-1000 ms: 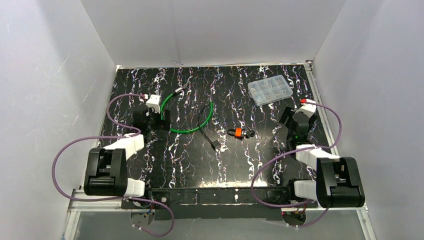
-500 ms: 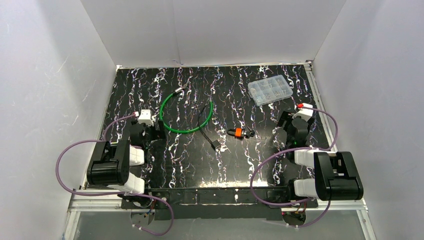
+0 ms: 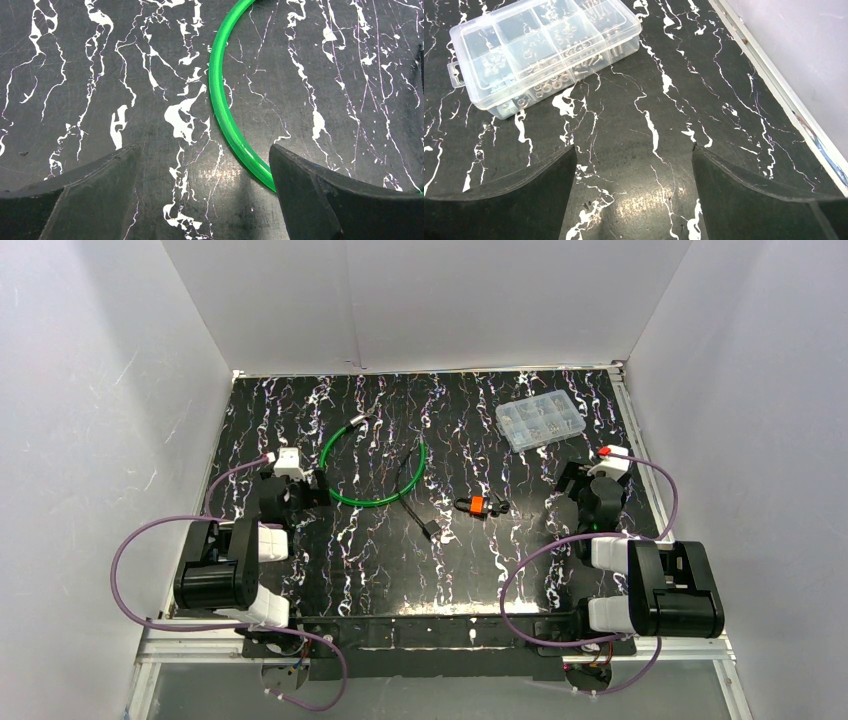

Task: Unlock with the key
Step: Reset both arms

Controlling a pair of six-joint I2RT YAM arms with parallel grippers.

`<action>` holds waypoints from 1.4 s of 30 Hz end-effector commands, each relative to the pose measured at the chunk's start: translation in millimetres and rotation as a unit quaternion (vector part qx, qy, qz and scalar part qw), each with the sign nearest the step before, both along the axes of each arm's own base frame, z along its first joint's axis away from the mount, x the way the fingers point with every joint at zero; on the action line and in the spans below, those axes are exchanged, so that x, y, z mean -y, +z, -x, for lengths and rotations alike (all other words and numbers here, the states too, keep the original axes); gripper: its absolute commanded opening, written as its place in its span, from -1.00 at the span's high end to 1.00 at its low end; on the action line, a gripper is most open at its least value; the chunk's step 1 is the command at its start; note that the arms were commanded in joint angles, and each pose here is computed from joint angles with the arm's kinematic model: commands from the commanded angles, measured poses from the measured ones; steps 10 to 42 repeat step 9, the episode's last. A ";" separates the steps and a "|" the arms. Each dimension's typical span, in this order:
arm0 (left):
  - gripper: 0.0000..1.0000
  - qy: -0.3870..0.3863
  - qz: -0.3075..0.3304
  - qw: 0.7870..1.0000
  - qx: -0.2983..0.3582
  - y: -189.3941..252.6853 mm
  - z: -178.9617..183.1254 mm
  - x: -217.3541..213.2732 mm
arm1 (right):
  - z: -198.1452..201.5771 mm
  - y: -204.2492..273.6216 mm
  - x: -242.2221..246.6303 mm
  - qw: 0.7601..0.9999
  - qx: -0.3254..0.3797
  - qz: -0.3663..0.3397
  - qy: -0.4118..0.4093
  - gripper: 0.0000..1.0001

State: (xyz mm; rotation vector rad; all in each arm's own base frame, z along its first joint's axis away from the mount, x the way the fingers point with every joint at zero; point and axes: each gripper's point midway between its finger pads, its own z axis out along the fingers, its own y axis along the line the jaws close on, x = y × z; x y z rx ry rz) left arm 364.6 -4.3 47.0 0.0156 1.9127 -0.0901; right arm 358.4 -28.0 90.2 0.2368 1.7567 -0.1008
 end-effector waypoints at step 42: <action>-0.97 -0.004 -0.004 1.000 0.006 5.6 -4.0 0.9 | -5.7 19.2 0.0 0.999 0.042 0.001 0.002 -0.84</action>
